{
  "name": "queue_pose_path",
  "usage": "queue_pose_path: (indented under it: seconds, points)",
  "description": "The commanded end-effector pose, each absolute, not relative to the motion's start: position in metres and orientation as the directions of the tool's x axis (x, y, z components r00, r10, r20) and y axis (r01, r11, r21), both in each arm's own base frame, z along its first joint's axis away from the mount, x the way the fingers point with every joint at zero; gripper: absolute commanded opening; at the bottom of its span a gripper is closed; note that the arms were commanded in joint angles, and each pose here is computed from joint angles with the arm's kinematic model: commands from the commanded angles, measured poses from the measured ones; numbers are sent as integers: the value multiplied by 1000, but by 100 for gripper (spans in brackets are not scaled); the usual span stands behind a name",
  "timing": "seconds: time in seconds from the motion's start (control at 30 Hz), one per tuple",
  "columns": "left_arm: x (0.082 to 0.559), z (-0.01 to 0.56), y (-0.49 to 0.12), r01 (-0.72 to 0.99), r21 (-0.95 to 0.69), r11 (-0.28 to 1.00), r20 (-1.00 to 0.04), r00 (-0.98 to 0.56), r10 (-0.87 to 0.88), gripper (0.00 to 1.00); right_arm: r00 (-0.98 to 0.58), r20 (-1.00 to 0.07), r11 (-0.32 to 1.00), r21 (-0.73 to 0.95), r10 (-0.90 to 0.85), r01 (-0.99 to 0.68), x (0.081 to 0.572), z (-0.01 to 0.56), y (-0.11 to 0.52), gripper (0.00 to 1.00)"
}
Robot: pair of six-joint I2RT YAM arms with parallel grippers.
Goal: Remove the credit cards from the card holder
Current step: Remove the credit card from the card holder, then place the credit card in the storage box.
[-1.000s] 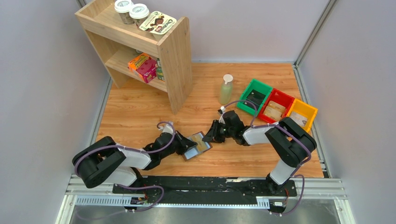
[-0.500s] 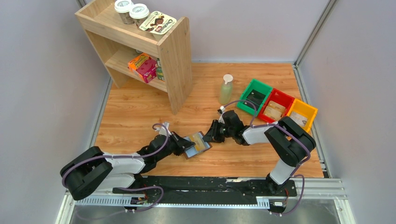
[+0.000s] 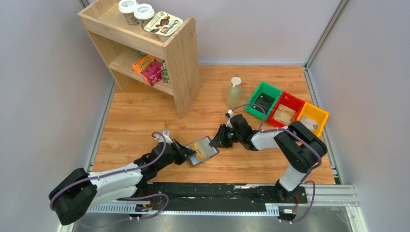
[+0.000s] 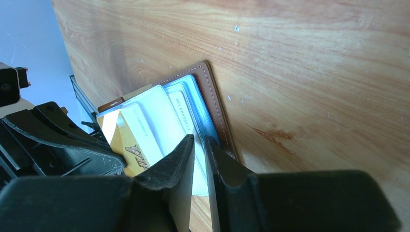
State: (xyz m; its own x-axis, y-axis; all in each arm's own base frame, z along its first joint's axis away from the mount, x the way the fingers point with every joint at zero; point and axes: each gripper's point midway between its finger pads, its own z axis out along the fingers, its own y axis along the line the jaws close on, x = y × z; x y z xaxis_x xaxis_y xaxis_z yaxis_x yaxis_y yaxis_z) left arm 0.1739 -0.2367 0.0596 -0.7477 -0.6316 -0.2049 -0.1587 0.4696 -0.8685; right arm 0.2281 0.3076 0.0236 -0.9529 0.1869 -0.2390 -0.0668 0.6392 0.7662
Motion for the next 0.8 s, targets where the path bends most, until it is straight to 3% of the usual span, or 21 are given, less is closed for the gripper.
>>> queue_pose_path:
  seconds: [0.0,0.53,0.77]
  points:
    - [168,47,-222,-210,-823,528,-219,-739,-636,0,-960,-201,757,653,196,18,214,-18,276,23]
    - [155,53,-200,-195,-804,562,-261,-734,-627,0,-929,-298,728,684,220,-47,224,26,278,27]
    - [168,98,-214,-49,-892,450,-292,-698,-654,0,-887,-365,696,714,283,-72,227,71,275,44]
